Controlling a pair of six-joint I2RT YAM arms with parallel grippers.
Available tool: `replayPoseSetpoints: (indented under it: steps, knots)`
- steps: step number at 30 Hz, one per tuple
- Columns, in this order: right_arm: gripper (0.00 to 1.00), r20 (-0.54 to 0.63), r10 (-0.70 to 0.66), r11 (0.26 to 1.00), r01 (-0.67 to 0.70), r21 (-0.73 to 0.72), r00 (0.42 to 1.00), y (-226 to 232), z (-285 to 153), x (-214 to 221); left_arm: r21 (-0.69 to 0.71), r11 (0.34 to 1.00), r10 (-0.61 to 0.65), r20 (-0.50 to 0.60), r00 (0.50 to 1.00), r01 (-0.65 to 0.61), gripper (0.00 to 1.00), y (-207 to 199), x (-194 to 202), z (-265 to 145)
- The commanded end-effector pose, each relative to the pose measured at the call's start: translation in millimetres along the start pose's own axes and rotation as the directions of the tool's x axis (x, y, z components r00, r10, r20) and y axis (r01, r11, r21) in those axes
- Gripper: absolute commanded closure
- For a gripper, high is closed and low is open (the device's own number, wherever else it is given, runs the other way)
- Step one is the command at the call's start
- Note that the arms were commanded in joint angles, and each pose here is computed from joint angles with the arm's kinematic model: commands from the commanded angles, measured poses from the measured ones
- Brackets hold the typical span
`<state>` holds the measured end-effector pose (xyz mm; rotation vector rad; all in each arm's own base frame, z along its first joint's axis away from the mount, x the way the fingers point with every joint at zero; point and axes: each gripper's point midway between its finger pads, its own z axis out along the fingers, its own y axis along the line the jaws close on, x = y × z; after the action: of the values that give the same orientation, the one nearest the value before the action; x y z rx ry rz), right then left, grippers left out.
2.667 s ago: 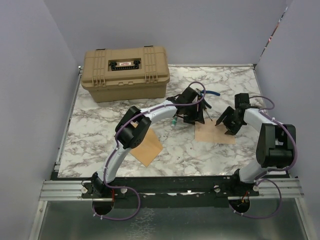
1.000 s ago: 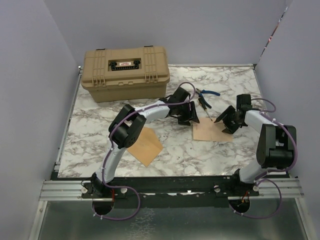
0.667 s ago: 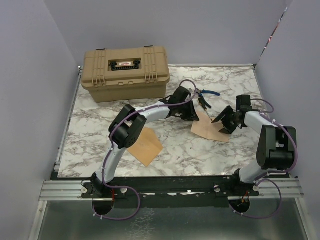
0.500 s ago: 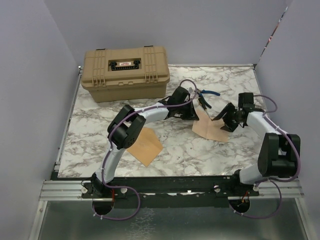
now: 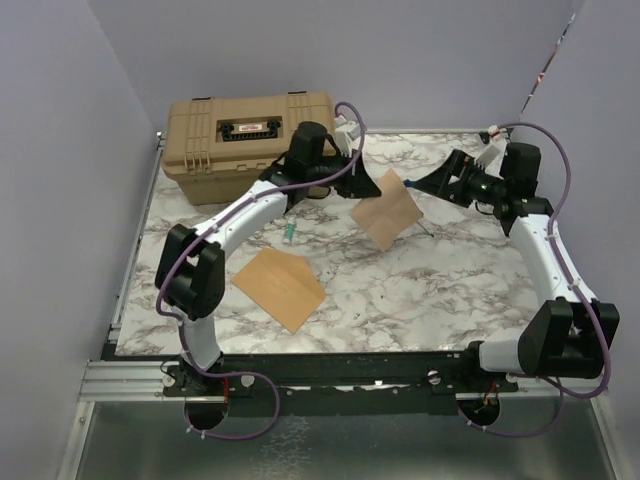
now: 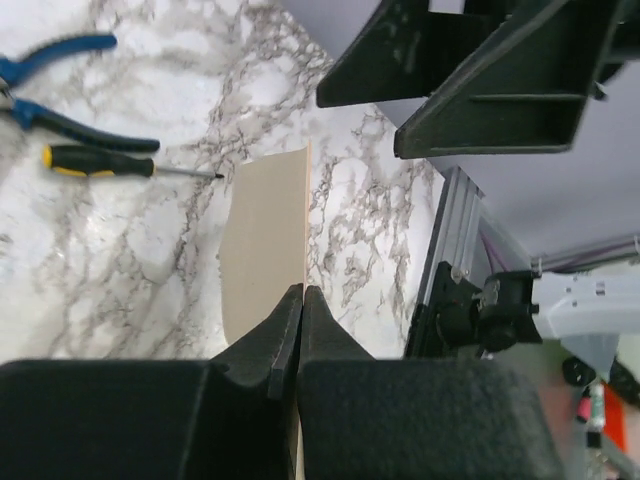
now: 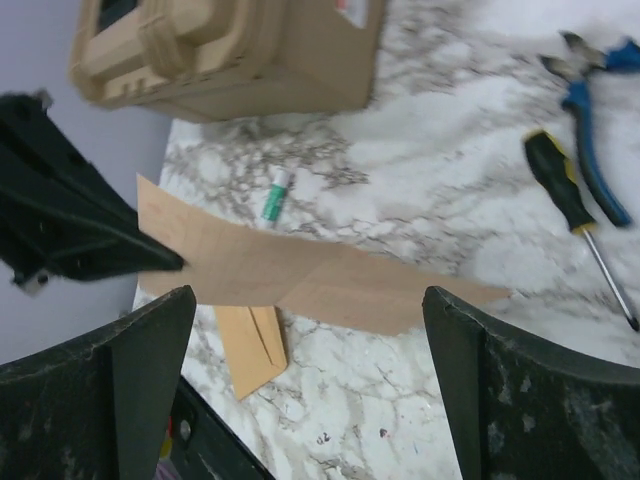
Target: Place the letter into the envelope and seal it
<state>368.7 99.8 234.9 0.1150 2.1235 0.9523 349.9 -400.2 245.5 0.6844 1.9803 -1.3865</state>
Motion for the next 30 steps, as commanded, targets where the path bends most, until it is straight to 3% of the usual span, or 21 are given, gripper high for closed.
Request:
replayPoseSetpoints:
  steps: [1, 7, 13, 22, 26, 30]
  knots:
    - [0.00, 0.084, -0.255, 0.884, 0.267, -0.383, 0.963, 80, -23, -17, 0.128, 0.977, 0.174, -0.006, 0.985, -0.172, 1.00, -35, -19, -49]
    - [0.00, 0.113, -0.393, 0.752, 0.390, -0.532, 0.912, 119, -32, -15, 0.173, 0.952, 0.248, 0.056, 0.967, -0.254, 1.00, -62, -50, -89]
    - [0.08, 0.054, -0.438, 0.743, 0.395, -0.541, 0.897, 129, -7, -14, 0.133, 0.939, 0.305, 0.112, 0.946, -0.318, 1.00, -70, -73, -127]
    - [0.15, 0.001, -0.527, 0.598, 0.371, -0.711, 0.850, 182, 12, 24, -0.009, 0.907, 0.414, 0.189, 0.890, -0.420, 1.00, -79, -93, -156]
    - [0.18, -0.012, -0.515, 0.595, 0.348, -0.724, 0.857, 182, 16, 33, -0.035, 0.890, 0.451, 0.210, 0.868, -0.454, 1.00, -89, -97, -166]
    - [0.28, -0.031, -0.516, 0.577, 0.321, -0.751, 0.856, 187, 12, 40, -0.032, 0.887, 0.456, 0.223, 0.861, -0.461, 1.00, -98, -100, -170]
